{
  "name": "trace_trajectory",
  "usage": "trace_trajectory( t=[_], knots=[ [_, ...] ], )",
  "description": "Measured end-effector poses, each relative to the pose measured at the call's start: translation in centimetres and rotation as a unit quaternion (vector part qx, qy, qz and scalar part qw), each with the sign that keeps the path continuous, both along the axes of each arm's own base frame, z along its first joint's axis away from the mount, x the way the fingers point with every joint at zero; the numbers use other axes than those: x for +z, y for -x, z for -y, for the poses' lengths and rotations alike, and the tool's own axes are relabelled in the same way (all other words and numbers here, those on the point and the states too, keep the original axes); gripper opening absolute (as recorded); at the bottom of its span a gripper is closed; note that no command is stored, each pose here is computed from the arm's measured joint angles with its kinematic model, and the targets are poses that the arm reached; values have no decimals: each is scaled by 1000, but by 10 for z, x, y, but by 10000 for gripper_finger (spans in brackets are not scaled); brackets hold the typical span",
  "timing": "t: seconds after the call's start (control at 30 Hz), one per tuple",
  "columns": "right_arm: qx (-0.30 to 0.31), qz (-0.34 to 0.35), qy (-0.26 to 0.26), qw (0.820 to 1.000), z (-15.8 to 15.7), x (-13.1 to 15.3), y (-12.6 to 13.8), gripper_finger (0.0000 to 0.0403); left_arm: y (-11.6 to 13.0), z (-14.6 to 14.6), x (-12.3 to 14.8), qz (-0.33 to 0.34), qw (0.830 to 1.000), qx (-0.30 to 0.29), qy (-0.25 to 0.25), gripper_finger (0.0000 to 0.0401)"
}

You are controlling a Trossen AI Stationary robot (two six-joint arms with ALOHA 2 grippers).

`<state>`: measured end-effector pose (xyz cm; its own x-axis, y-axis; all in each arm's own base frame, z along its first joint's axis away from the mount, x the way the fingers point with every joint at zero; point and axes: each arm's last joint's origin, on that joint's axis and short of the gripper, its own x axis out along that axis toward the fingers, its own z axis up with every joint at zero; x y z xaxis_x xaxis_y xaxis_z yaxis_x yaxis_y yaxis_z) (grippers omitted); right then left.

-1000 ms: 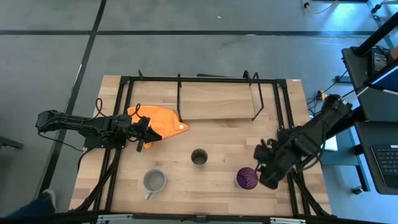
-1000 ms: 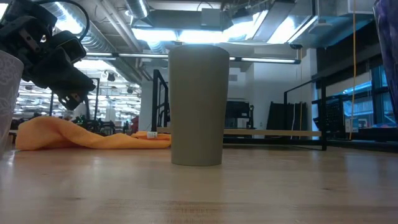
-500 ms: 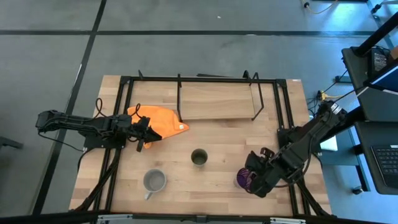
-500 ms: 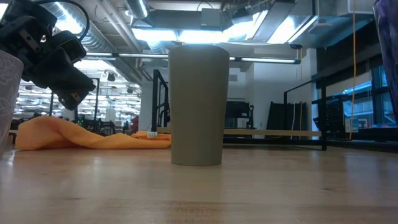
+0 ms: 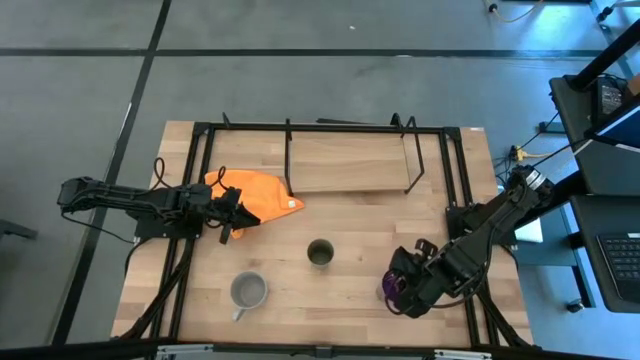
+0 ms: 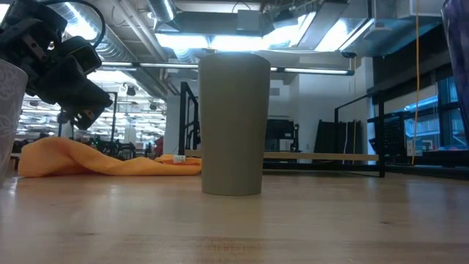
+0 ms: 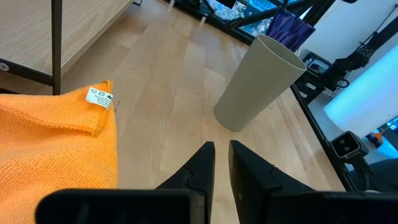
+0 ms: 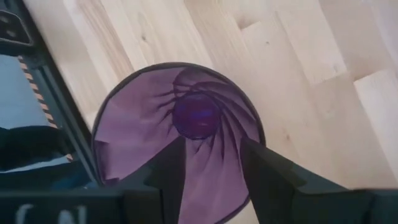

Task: Stack small to large cups/mugs on shelf
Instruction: Put the violet cup on the shelf

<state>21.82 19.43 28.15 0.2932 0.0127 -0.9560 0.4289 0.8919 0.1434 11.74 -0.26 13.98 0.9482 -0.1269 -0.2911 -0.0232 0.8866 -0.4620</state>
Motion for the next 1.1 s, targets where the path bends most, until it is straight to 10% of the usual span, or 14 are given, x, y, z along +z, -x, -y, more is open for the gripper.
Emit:
trace_trajectory(
  t=[0.47,1.1],
  knots=[
    [-9,58,36,998,5,41,-1,154,0,0,0,0,1000,0,0,41],
    [3,-29,29,999,9,18,5,154,0,0,0,0,1000,0,0,41]
  ],
)
